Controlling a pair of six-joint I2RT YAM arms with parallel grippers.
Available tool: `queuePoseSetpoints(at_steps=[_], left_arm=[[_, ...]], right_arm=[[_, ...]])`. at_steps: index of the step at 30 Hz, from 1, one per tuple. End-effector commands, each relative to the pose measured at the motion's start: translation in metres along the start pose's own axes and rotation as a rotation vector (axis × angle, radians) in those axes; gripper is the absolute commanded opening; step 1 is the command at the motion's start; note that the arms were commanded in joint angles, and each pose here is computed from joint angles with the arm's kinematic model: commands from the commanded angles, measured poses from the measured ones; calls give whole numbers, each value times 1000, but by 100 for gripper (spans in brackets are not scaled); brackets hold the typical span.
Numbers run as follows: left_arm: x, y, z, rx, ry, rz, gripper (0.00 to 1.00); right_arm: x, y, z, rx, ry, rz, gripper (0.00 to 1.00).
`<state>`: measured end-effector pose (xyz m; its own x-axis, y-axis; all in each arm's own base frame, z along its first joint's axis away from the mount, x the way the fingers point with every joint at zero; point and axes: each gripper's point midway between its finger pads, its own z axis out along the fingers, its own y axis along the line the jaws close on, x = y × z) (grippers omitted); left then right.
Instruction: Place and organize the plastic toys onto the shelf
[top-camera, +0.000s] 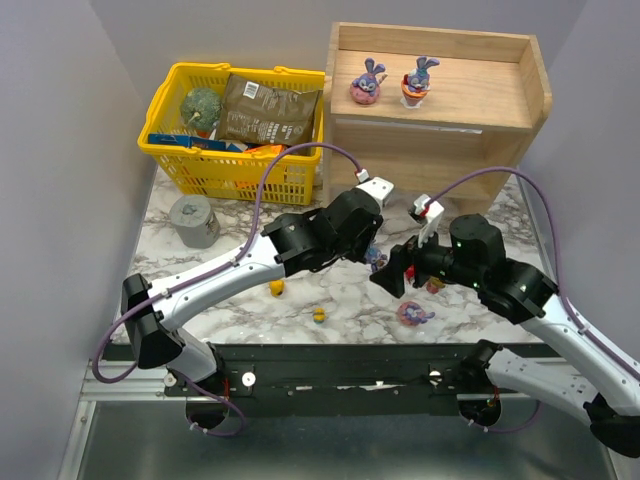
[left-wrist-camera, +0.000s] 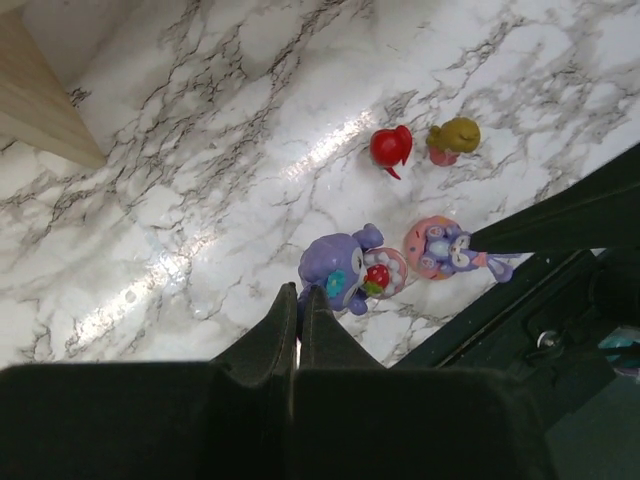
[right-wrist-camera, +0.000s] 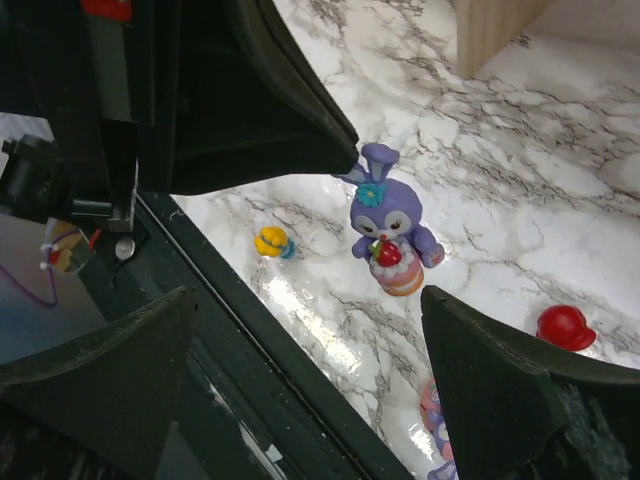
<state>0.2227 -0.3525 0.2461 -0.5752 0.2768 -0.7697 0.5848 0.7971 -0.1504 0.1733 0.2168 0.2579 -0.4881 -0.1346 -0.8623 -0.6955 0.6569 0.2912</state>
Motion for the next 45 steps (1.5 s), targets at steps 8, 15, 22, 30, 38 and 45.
queuePoseSetpoints(at_steps=[8,15,22,30,38,45], left_arm=[[-24,-16,-53,139,-23,8,0],[-28,-17,-66,168,-23,-7,0],[-31,-15,-67,173,-22,-22,0],[-39,-9,-71,167,-41,-47,0],[-38,-9,-72,193,-37,-67,0],[-45,-10,-77,212,-64,-77,0]], right_arm=[[-29,-14,21,137,-11,-173,94],[-29,-18,27,156,7,-185,80],[-29,0,34,57,16,-203,73],[-24,3,41,48,33,-178,67],[-32,5,45,47,5,-173,44],[-35,10,48,24,7,-170,11]])
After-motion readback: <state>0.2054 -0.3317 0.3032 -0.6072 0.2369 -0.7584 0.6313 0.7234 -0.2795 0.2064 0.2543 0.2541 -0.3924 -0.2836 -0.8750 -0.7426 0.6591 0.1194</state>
